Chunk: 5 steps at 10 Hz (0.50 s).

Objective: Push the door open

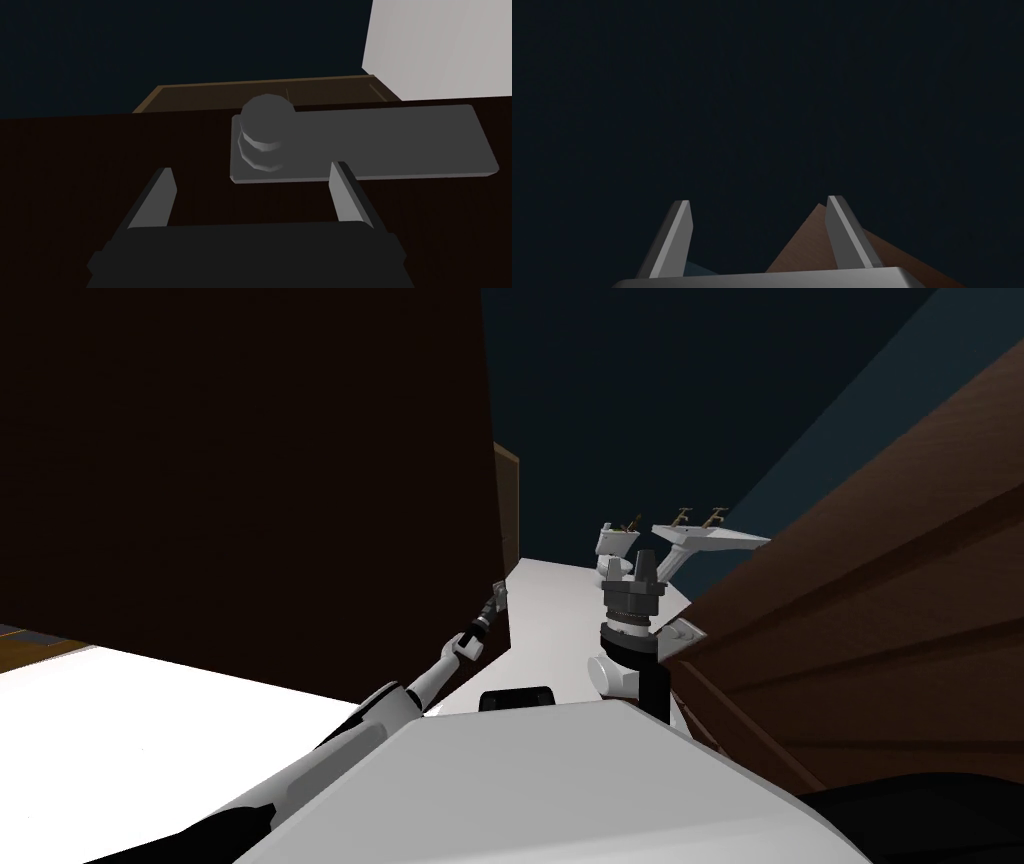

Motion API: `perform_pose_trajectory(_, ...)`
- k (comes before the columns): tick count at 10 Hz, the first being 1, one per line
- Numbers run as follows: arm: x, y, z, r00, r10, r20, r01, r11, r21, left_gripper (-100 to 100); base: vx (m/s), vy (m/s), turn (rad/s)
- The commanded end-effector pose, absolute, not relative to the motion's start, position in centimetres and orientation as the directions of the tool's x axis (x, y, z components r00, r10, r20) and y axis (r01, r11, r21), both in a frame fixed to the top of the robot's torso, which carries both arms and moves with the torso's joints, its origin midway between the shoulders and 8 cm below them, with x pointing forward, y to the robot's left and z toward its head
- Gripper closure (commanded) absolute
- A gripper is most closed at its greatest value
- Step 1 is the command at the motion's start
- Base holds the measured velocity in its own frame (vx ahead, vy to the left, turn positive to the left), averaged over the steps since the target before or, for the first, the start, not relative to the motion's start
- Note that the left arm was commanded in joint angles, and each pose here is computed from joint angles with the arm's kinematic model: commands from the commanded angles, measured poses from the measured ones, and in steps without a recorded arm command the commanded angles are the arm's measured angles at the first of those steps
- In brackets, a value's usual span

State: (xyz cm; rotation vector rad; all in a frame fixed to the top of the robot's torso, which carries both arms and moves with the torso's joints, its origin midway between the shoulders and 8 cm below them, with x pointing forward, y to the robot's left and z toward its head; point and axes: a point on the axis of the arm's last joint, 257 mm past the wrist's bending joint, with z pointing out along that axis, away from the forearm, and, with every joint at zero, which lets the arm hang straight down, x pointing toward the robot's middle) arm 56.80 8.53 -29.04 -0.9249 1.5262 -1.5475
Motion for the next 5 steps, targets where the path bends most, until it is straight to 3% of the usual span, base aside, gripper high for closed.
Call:
perform_pose_trajectory(1, 56.53, 8.27, -29.20, -0.456, -0.890, -0.011, 0.023, 0.001, -1.000, -100, 0.210, -0.032, 0.051)
perform_pose_trajectory(5, 55.94, 7.73, -29.58, -0.472, -0.882, -0.002, 0.012, -0.004, -1.000, -100, 0.205, -0.064, 0.036)
